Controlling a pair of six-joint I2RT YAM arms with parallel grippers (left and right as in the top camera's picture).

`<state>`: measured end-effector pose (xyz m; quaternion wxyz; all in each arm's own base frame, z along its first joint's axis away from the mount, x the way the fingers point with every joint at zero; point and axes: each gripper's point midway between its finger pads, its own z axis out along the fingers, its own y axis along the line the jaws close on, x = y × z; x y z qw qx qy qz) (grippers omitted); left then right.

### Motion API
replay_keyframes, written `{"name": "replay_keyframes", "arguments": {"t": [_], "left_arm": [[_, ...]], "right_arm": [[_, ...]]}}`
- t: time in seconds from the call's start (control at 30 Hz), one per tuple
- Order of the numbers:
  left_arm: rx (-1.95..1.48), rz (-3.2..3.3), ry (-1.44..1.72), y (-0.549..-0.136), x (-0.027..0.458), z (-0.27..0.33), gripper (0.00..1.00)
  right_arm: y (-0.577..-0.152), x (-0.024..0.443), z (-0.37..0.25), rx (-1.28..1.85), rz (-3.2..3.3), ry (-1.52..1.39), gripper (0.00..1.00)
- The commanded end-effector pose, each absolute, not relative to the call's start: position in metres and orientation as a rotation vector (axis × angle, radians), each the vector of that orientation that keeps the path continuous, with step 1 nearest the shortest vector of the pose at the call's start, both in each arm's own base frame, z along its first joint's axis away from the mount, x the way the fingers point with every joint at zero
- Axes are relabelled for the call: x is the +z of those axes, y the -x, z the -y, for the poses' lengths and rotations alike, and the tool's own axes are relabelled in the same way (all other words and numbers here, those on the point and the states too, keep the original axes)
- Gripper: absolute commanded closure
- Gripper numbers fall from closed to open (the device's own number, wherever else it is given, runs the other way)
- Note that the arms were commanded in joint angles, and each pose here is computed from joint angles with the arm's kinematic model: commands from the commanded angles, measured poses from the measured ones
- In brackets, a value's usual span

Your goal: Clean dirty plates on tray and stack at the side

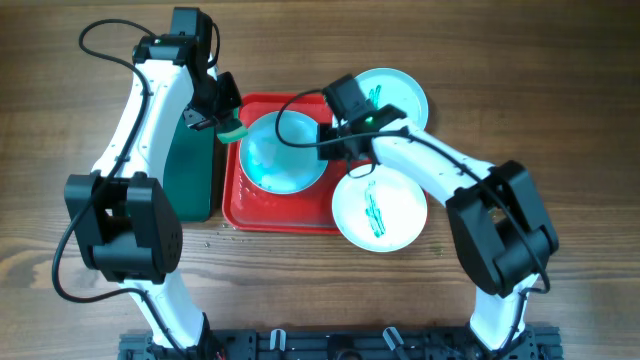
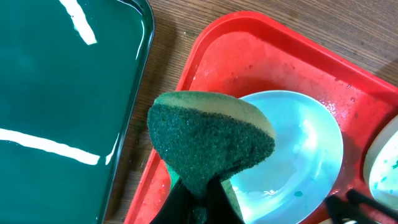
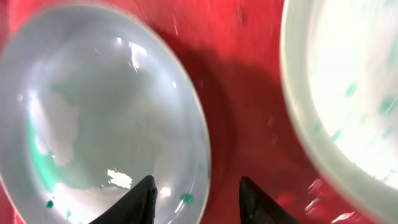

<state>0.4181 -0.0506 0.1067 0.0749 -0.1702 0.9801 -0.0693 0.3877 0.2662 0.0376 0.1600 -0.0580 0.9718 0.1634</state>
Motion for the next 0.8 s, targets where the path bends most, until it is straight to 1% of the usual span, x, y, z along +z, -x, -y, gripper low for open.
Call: {"name": "replay_keyframes", "arguments": {"t": [0.0,0.2,0.27,0.3,0.37,0.43,0.47,0.5,0.6,0.63,0.77], "left_arm": [[-0.238,-2.922,0.518,-0.422,0.113,0.053,0.96],[-0.237,-2.922,0.518,-0.422,0.113,0.053,0.96],[-0.237,-2.922,0.518,-0.422,0.113,0.053,0.96],[-0.238,-2.922,0.517,-0.422,0.113,0.054,0.96],[-0.237,-2.922,0.518,-0.422,0.113,0.053,0.96],[-0.237,-2.922,0.518,-0.422,0.113,0.053,0.96],[-0.237,-2.922,0.518,-0.422,0.113,0.053,0.96],[-0.237,-2.922,0.518,-0.422,0.113,0.053,0.96],[-0.237,-2.922,0.517,-0.422,0.113,0.054,0.96],[-0.237,-2.922,0.518,-0.422,0.113,0.053,0.96],[-0.277,-2.941,0.490,-0.418,0.111,0.066,0.96]], "right_arm": [[-0.408,0.044,-0.280,0.473,-2.672,0.483,0.56],[-0.436,0.022,-0.286,0.410,-2.647,0.471,0.57],[-0.443,0.023,-0.284,0.389,-2.632,0.405,0.65],[-0.444,0.020,-0.283,0.381,-2.640,0.387,0.71],[-0.440,0.009,-0.281,0.379,-2.678,0.350,0.73],[-0.435,0.005,-0.278,0.388,-2.723,0.253,0.79],[-0.432,0.003,-0.277,0.388,-2.743,0.221,0.85],[-0.429,0.002,-0.277,0.397,-2.763,0.201,0.88],[-0.422,-0.001,-0.276,0.403,-2.793,0.189,0.92],[-0.417,-0.003,-0.273,0.399,-2.827,0.120,0.96],[-0.391,-0.010,-0.266,0.421,-2.968,-0.168,0.96]]}}
